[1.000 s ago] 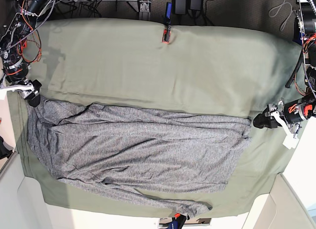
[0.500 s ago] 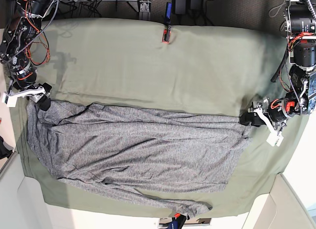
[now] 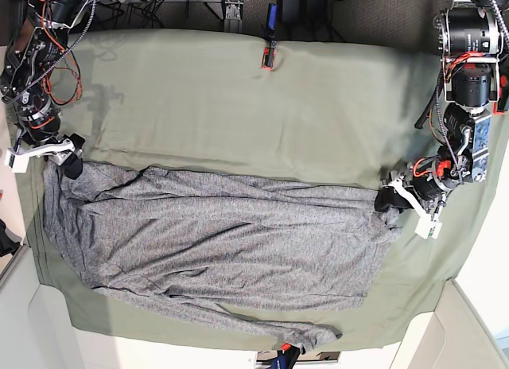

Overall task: Fold the T-shirt properly
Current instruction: 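Pull the held edge back toward the robot, spreading the shirt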

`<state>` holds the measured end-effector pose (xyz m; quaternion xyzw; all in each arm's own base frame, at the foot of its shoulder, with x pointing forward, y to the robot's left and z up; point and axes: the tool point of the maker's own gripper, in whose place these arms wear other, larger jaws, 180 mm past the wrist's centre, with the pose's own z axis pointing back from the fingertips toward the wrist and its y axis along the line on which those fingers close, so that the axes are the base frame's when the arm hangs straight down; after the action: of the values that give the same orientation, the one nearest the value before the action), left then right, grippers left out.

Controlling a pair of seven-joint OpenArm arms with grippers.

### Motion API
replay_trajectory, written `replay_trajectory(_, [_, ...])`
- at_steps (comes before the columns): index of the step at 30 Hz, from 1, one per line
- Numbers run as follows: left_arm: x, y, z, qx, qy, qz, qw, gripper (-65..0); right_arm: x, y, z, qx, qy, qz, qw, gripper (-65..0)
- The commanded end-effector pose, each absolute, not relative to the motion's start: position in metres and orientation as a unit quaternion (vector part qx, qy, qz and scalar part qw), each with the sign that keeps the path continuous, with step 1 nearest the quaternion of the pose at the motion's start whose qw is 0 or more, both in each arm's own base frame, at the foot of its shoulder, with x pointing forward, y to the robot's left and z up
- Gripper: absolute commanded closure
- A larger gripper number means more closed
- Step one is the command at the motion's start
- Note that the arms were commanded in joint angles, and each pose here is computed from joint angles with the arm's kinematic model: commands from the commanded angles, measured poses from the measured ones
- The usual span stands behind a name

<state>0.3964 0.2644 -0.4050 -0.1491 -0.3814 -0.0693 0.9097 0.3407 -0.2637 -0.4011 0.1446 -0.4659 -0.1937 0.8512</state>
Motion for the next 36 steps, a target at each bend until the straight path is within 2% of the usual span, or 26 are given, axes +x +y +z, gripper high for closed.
replay_trajectory(1, [0.404, 0.265, -0.396, -0.144, -0.389, -0.08, 0.907, -8.3, 0.35, -0.267, -0.388, 0.139, -0.485, -0.185, 0.843, -30.2])
replay_trajectory(2, [0.403, 0.264, -0.398, -0.141, -0.386, -0.084, 0.908, -0.4, 0.349, -0.266, -0.389, 0.136, -0.483, -0.183, 0.845, -22.7])
replay_trajectory(4, [0.402, 0.264, -0.401, -0.135, -0.379, -0.089, 0.911, 0.0, 0.349, -0.266, -0.389, 0.136, -0.483, -0.183, 0.845, -2.9])
replay_trajectory(5, [0.401, 0.266, -0.401, -0.132, -0.375, -0.091, 0.913, 0.0, 0.35, -0.266, -0.389, 0.135, -0.485, -0.183, 0.844, 0.0])
replay_trajectory(11, [0.399, 0.29, -0.38, -0.117, -0.374, -0.104, 0.914, 0.0, 0.349, -0.27, -0.38, 0.145, -0.492, -0.188, 0.838, 0.0])
replay_trajectory(16, [0.387, 0.299, -0.358, -0.139, -0.341, -0.109, 0.923, 0.0, 0.333, -0.273, -0.355, 0.167, -0.49, -0.193, 0.834, 0.0])
replay_trajectory(19, [0.383, 0.305, -0.34, -0.149, -0.337, -0.112, 0.923, 0.0, 0.321, -0.277, -0.342, 0.153, -0.498, -0.179, 0.835, 0.0])
replay_trajectory(28, [0.349, 0.359, -0.322, -0.079, -0.307, -0.139, 0.938, 0.0, 0.276, -0.273, -0.343, 0.123, -0.474, -0.148, 0.859, 0.0])
replay_trajectory(36, [0.286, 0.389, -0.34, -0.041, -0.22, -0.168, 0.96, 0.0, 0.239, -0.269, -0.345, 0.1, -0.451, -0.124, 0.878, 0.0])
